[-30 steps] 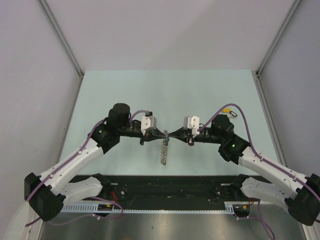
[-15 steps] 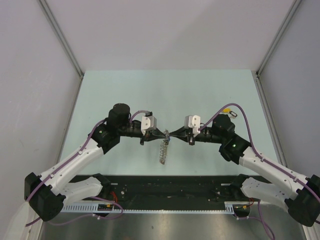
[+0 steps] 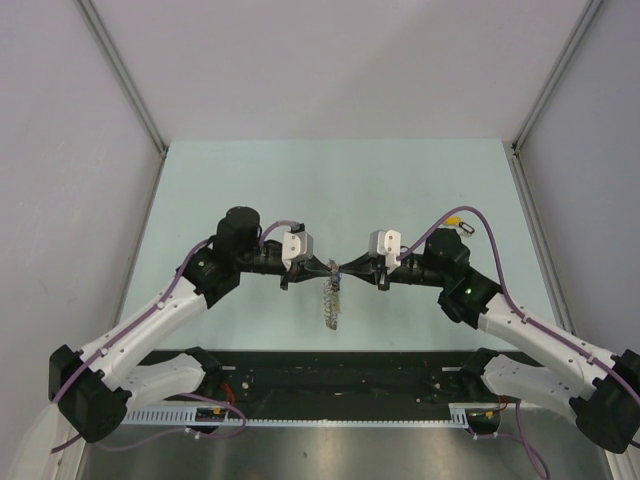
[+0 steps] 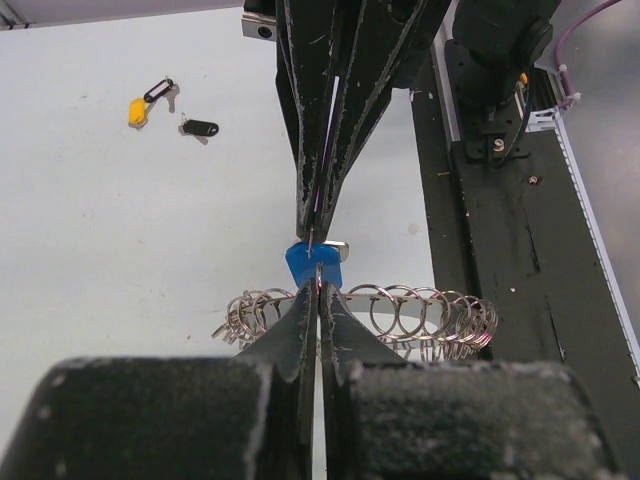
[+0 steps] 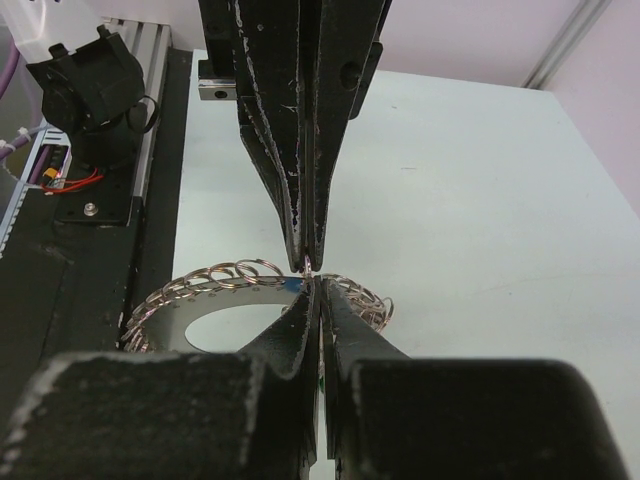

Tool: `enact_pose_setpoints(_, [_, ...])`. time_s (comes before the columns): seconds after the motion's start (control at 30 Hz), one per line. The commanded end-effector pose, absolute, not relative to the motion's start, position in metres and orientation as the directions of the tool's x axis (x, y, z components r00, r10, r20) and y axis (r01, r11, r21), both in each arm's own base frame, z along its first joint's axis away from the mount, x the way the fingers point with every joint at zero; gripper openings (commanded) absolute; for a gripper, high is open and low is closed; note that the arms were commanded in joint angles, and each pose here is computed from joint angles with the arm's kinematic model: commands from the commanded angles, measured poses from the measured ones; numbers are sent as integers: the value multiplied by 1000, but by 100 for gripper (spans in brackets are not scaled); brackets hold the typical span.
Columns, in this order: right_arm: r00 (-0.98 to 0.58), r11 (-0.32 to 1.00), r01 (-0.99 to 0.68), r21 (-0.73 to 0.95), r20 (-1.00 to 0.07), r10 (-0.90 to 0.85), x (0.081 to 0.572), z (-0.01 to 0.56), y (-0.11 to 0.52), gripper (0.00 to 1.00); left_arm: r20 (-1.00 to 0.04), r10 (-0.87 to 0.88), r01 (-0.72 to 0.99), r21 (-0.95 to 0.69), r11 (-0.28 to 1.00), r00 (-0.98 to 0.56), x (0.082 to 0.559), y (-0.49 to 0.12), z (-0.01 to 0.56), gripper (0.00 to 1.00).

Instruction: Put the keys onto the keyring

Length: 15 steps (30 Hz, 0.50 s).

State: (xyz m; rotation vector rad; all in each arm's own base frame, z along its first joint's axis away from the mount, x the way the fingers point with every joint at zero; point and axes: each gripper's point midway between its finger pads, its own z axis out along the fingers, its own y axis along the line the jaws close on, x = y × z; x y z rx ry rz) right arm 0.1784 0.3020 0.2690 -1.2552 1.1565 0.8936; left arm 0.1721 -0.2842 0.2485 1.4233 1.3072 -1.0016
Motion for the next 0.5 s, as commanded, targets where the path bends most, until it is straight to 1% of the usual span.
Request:
enact_pose_setpoints(0.0, [242, 135, -959, -249, -968, -62, 176, 281, 302, 0, -969, 181, 986, 165, -18, 166, 169, -287, 267, 0])
enact_pose_setpoints(0.47, [234, 130, -962, -240, -970, -59, 176, 281, 303, 0, -970, 181, 986, 166, -11, 165, 170, -287, 267, 1])
